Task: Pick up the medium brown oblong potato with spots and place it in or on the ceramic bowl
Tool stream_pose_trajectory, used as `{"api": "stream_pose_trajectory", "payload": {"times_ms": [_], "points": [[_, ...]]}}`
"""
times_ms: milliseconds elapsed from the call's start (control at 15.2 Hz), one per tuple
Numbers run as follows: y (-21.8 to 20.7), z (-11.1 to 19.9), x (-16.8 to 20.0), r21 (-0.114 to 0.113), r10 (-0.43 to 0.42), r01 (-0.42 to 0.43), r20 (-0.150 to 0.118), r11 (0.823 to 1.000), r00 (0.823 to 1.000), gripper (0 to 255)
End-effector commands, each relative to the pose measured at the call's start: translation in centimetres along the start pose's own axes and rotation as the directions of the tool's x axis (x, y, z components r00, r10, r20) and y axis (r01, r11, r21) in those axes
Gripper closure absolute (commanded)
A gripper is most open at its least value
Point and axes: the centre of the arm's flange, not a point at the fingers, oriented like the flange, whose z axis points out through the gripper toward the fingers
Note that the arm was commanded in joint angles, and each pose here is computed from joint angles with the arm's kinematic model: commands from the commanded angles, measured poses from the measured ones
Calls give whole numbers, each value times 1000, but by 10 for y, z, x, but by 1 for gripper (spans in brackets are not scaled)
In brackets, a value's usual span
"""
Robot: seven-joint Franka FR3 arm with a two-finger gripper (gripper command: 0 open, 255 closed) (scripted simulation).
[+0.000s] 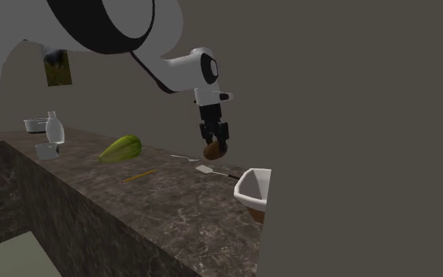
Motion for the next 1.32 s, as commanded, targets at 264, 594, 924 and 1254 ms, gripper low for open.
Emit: {"api": "stream_pose_trajectory", "payload": {"times_ms": [264, 594, 924, 1254], "points": [[3, -31, 3, 0, 0, 0, 0, 1000, 1000, 255], [54, -28, 18, 0, 0, 0, 0, 1000, 1000, 255], [117, -21, 37, 0, 0, 0, 0, 1000, 1000, 255], [180, -13, 55, 0, 0, 0, 0, 1000, 1000, 255]]}}
